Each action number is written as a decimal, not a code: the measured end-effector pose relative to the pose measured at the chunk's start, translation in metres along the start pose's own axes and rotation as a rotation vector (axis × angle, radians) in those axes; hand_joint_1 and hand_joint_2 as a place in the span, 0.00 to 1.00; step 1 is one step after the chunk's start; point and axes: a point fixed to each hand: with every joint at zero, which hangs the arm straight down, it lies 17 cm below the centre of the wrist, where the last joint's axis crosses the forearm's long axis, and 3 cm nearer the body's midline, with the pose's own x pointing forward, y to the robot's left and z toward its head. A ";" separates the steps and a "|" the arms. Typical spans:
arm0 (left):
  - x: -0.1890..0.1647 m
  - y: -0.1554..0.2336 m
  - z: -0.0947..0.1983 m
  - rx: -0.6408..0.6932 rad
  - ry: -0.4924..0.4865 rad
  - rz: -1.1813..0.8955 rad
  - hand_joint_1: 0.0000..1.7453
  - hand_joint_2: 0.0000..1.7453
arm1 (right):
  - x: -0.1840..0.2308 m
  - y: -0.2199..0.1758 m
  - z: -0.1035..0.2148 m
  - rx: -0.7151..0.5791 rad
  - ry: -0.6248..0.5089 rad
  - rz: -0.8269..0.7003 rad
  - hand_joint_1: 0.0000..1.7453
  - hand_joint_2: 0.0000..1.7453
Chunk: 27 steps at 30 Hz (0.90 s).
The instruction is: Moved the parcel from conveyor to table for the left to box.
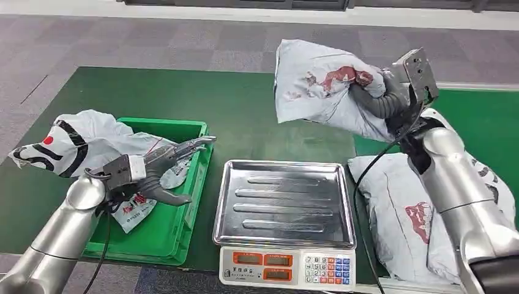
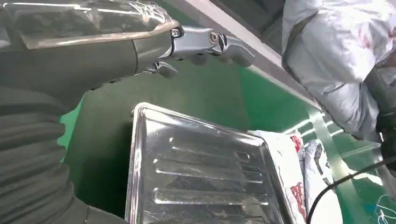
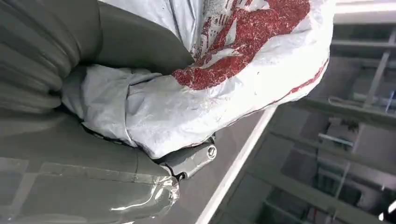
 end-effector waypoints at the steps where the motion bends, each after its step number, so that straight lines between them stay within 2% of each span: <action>1: -0.002 0.000 -0.001 0.002 0.002 -0.001 0.00 1.00 | -0.003 0.009 0.002 0.020 0.002 -0.008 1.00 1.00; 6: -0.010 -0.002 -0.002 -0.001 0.015 0.000 0.00 1.00 | -0.021 0.047 0.014 0.103 0.023 -0.036 1.00 1.00; 27: -0.019 0.009 -0.006 0.004 0.039 0.011 0.00 1.00 | -0.026 0.122 0.034 0.288 0.045 -0.086 1.00 1.00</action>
